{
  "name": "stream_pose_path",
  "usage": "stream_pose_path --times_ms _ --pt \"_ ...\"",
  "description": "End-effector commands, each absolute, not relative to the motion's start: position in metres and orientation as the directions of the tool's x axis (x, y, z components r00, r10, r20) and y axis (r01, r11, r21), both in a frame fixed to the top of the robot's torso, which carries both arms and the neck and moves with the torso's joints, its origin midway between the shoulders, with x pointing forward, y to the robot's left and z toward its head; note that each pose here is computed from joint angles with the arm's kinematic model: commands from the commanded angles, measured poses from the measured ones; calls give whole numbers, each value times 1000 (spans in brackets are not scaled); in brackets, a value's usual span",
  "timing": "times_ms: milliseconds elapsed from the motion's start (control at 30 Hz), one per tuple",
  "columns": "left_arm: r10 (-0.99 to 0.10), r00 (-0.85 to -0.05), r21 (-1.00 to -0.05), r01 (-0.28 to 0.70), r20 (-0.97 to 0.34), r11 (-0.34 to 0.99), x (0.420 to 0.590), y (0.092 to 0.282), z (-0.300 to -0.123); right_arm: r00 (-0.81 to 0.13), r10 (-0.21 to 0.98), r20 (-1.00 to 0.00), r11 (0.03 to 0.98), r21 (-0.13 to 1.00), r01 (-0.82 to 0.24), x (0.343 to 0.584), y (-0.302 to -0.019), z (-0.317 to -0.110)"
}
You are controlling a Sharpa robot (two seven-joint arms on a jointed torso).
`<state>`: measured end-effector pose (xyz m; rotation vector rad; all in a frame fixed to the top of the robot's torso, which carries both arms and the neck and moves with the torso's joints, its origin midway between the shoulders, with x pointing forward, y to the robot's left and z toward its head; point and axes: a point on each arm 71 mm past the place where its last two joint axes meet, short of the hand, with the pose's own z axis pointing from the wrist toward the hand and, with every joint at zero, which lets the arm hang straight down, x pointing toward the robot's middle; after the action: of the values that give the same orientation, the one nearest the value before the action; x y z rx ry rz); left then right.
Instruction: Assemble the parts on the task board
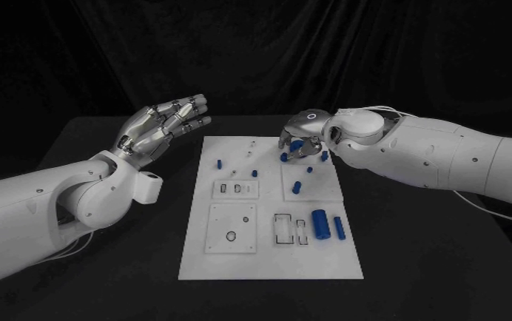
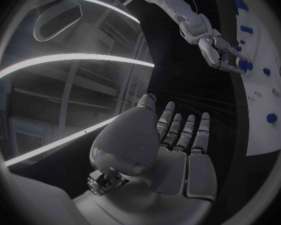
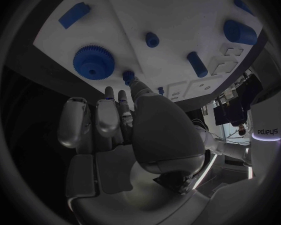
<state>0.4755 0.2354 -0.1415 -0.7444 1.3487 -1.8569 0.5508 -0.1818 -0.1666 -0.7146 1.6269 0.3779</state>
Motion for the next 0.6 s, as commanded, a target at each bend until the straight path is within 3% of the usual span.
stream_pose_path --times_ms 33,600 --pt "-804 -592 -929 270 48 -254 474 235 -134 -32 -226 -974 741 -151 -654 550 -181 -166" --pt "-801 -597 -933 259 49 -250 475 234 -135 -25 -214 -977 716 -140 -684 547 -180 -171"
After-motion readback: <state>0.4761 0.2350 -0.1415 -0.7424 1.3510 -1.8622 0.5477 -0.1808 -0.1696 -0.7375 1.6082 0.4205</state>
